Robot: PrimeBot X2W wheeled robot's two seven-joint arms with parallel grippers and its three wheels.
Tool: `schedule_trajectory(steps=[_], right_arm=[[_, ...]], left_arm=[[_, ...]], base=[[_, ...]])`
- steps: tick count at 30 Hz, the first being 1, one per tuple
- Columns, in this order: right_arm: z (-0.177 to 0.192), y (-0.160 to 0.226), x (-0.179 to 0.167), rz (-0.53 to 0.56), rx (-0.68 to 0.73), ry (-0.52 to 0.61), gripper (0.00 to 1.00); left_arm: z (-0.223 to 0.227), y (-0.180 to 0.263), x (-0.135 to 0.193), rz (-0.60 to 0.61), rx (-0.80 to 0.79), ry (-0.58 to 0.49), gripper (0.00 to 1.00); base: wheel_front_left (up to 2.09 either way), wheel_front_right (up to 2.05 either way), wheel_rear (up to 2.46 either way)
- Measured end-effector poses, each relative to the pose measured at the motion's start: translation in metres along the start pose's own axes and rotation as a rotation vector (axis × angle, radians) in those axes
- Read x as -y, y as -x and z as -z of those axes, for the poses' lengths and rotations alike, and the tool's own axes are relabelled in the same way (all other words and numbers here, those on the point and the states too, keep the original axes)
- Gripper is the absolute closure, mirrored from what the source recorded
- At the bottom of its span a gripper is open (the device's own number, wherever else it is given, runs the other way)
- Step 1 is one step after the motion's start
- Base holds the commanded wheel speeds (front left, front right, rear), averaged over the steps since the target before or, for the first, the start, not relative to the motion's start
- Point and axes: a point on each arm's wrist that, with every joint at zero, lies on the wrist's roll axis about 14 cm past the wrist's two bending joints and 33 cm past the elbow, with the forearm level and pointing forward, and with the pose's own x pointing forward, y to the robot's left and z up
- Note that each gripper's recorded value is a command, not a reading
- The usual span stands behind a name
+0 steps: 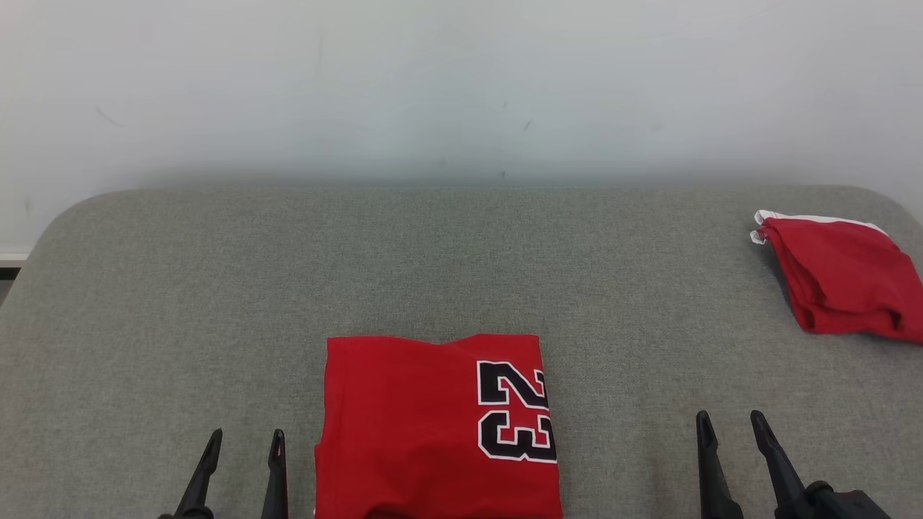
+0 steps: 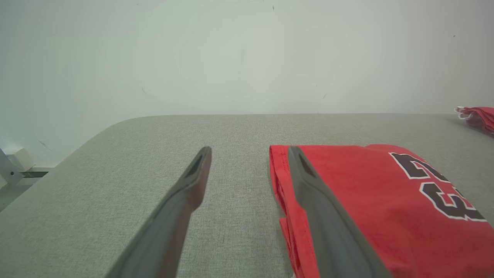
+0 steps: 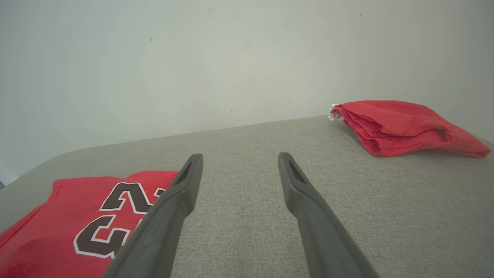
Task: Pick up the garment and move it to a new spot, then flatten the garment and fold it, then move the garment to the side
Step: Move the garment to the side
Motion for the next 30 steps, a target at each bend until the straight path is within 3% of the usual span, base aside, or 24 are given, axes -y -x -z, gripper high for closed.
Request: schedule_trajectory(steps=[22, 30], right_arm=[[0.002, -0.001, -0.003, -0.009, -0.007, -0.005, 0.0], [0.019, -0.025, -0.04, -0.12, -0.057, -0.031, 0.0]], left_arm=[[0.001, 0.0, 0.0, -0.001, -0.002, 0.005, 0.0], [0.003, 0.004, 0.0, -0.009, -0.009, 0.016, 0.0]], base=[[0.0, 0.0, 0.0], [0.0, 0.0, 0.0]])
